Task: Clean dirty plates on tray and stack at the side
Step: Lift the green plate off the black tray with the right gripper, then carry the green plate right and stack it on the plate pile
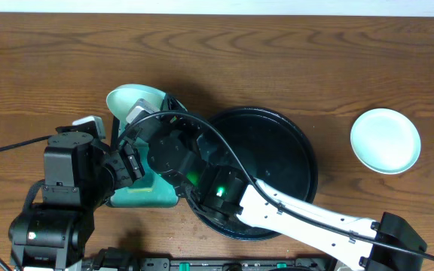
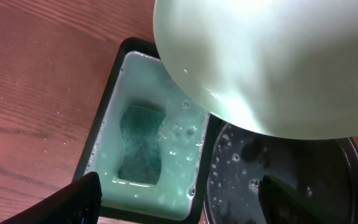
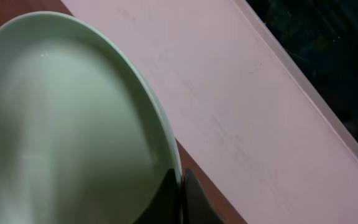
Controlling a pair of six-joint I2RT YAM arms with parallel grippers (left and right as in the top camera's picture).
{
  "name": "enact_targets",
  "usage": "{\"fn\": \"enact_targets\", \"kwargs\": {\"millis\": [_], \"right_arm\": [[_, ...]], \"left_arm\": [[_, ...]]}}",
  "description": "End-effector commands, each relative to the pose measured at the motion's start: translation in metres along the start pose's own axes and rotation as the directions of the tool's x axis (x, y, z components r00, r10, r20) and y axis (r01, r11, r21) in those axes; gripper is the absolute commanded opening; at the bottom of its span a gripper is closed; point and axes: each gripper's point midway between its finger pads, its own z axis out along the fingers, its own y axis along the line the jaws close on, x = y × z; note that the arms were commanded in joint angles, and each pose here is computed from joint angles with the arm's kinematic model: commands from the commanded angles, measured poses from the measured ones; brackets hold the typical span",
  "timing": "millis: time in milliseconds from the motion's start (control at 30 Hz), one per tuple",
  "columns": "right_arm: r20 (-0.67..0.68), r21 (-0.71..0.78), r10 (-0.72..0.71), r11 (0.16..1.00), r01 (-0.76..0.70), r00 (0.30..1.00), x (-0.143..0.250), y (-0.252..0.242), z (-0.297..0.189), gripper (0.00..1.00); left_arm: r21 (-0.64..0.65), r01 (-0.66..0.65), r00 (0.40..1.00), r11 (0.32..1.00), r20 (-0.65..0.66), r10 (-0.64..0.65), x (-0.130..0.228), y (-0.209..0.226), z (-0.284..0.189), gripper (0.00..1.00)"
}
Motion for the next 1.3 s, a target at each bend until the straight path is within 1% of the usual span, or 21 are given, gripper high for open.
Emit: {"fn": "enact_targets", "kwargs": {"millis": [0, 367, 533, 633, 700, 767, 867, 900, 967, 1033, 1067, 1100, 1133, 1167, 1200, 1267], "right_arm": [[0.019, 0.024, 0.022, 0.999, -0.023, 1.0, -0.01, -0.012, -0.007, 0.01], [0.022, 0.027, 0.035, 0.999, -0.035, 0.999, -0.01, -0.013, -0.007, 0.01], [0.009, 0.046, 0.144, 0.989, -0.144, 0.99, -0.004, -0.022, 0.001, 0.01], [-0.016, 0.059, 0.254, 0.966, -0.252, 0.967, 0.009, -0.032, 0.012, 0.01], [-0.051, 0.078, 0.357, 0.933, -0.353, 0.933, 0.026, -0.04, 0.022, 0.01], [-0.114, 0.058, 0.463, 0.887, -0.459, 0.879, 0.049, -0.041, 0.034, 0.01], [-0.275, -0.052, 0.585, 0.784, -0.619, 0.763, 0.085, -0.027, 0.049, 0.01], [-0.343, -0.108, 0.61, 0.73, -0.675, 0.714, 0.096, -0.019, 0.051, 0.01], [-0.47, -0.248, 0.617, 0.594, -0.765, 0.631, 0.106, -0.007, 0.049, 0.01], [-0.574, -0.343, 0.607, 0.432, -0.834, 0.55, 0.115, -0.013, 0.04, 0.01], [-0.609, -0.356, 0.608, 0.365, -0.86, 0.509, 0.12, -0.023, 0.036, 0.01], [-0.636, -0.343, 0.615, 0.316, -0.884, 0.467, 0.128, -0.034, 0.033, 0.01], [-0.661, -0.306, 0.629, 0.271, -0.913, 0.408, 0.139, -0.05, 0.03, 0.01], [-0.677, -0.229, 0.654, 0.249, -0.941, 0.338, 0.16, -0.072, 0.028, 0.01], [-0.677, -0.168, 0.674, 0.249, -0.954, 0.295, 0.176, -0.089, 0.026, 0.01], [-0.65, 0.023, 0.735, 0.275, -0.961, 0.195, 0.224, -0.133, 0.018, 0.01]], "left_arm": [[0.005, -0.008, 1.0, 1.0, 0.013, 0.007, -0.004, -0.001, -0.004, 0.81], [0.005, -0.007, 1.0, 1.0, 0.013, 0.007, -0.004, -0.001, -0.004, 0.81], [0.005, -0.008, 1.0, 1.0, 0.014, 0.007, -0.004, -0.001, -0.004, 0.81], [0.005, -0.008, 1.0, 1.0, 0.013, 0.007, -0.004, -0.001, -0.004, 0.81], [0.005, -0.008, 1.0, 1.0, 0.013, 0.007, -0.004, -0.001, -0.004, 0.81], [0.005, -0.007, 1.0, 1.0, 0.013, 0.007, -0.004, -0.001, -0.004, 0.81], [0.005, -0.008, 1.0, 1.0, 0.013, 0.007, -0.004, -0.001, -0.004, 0.82], [0.005, -0.007, 1.0, 1.0, 0.014, 0.007, -0.004, -0.001, -0.004, 0.81], [0.005, -0.008, 1.0, 1.0, 0.013, 0.007, -0.004, -0.001, -0.004, 0.81], [0.005, -0.008, 1.0, 1.0, 0.013, 0.007, -0.004, -0.001, -0.004, 0.81], [0.005, -0.008, 1.0, 1.0, 0.014, 0.007, -0.004, -0.001, -0.004, 0.81], [0.005, -0.008, 1.0, 1.0, 0.014, 0.007, -0.004, -0.001, -0.004, 0.81], [0.005, -0.008, 1.0, 1.0, 0.013, 0.007, -0.004, -0.001, -0.004, 0.81], [0.005, -0.008, 1.0, 1.0, 0.013, 0.007, -0.004, -0.001, -0.004, 0.81], [0.005, -0.008, 1.0, 1.0, 0.014, 0.007, -0.004, -0.001, -0.004, 0.82], [0.005, -0.008, 1.0, 1.0, 0.013, 0.007, -0.004, -0.001, -0.004, 0.82]]}}
